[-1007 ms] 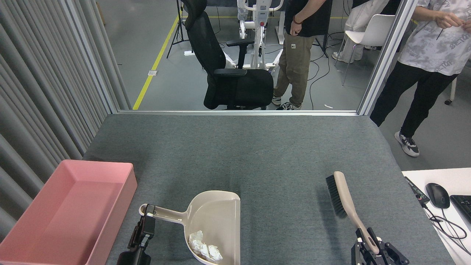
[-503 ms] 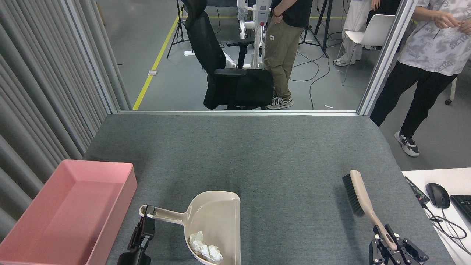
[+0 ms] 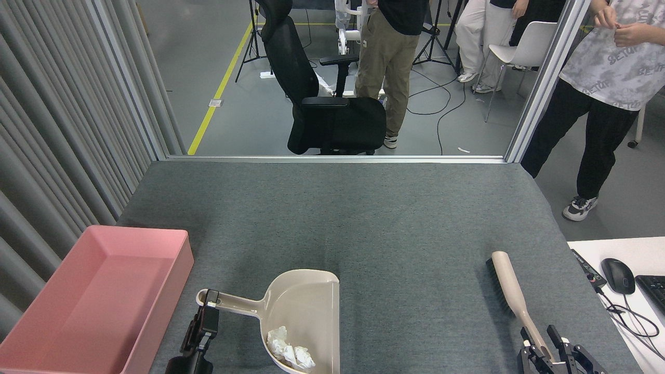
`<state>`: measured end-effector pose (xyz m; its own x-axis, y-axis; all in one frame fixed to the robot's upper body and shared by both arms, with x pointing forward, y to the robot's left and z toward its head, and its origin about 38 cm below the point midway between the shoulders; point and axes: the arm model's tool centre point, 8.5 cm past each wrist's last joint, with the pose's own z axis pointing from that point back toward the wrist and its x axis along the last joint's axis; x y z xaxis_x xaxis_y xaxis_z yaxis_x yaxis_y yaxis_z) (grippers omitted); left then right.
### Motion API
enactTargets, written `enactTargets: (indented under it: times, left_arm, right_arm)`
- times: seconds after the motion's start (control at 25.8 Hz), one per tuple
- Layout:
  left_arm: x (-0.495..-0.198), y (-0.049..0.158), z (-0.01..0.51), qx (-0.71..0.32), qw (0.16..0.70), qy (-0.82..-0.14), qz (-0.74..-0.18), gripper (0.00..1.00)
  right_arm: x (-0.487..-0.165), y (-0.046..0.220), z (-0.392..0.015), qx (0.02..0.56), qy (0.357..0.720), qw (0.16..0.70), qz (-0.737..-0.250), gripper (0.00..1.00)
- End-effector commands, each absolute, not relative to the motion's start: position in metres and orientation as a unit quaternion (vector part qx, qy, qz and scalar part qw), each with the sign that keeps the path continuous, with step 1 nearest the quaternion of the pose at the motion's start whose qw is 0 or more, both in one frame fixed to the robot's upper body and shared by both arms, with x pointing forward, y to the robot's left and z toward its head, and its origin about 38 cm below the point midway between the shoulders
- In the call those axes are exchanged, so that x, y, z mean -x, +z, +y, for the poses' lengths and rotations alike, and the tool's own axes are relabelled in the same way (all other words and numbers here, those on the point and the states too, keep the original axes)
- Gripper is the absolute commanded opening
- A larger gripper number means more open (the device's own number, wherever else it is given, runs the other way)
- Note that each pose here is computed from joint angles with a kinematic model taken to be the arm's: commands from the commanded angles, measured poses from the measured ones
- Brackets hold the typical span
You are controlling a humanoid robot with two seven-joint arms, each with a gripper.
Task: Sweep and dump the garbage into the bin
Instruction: 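Lower the brush onto the table and release it with the right gripper, then lift the dustpan with the left gripper toward the pink bin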
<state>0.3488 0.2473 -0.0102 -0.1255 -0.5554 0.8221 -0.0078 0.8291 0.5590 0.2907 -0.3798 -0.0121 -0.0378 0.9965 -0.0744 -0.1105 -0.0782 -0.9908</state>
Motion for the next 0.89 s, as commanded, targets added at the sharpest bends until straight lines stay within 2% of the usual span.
enactTargets:
  times: [0.0, 0.15, 0.27, 0.35, 0.54, 0.85]
  left_arm:
    - [-0.349, -0.01, 0.247, -0.192, 0.632, -0.217, -0.719, 0.03]
    - [-0.349, -0.011, 0.247, -0.191, 0.634, -0.216, -0.718, 0.03]
    - [-0.349, -0.01, 0.247, -0.191, 0.633, -0.215, -0.718, 0.03]
    - [-0.35, -0.009, 0.247, -0.191, 0.632, -0.214, -0.72, 0.03]
    - [-0.349, -0.009, 0.249, -0.19, 0.634, -0.209, -0.72, 0.03]
    - [-0.351, -0.007, 0.25, -0.171, 0.641, -0.195, -0.722, 0.03]
  right_arm:
    - [-0.289, -0.012, -0.378, 0.481, 0.549, 0.497, -0.469, 0.99]
    - [-0.288, -0.003, -0.375, 0.473, 0.527, 0.494, -0.505, 0.99]
    - [-0.275, 0.001, -0.363, 0.452, 0.507, 0.494, -0.543, 0.99]
    - [-0.273, 0.015, -0.359, 0.454, 0.494, 0.481, -0.564, 0.99]
    - [-0.265, 0.037, -0.373, 0.475, 0.479, 0.467, -0.571, 0.99]
    - [-0.264, 0.038, -0.382, 0.485, 0.479, 0.469, -0.561, 0.99]
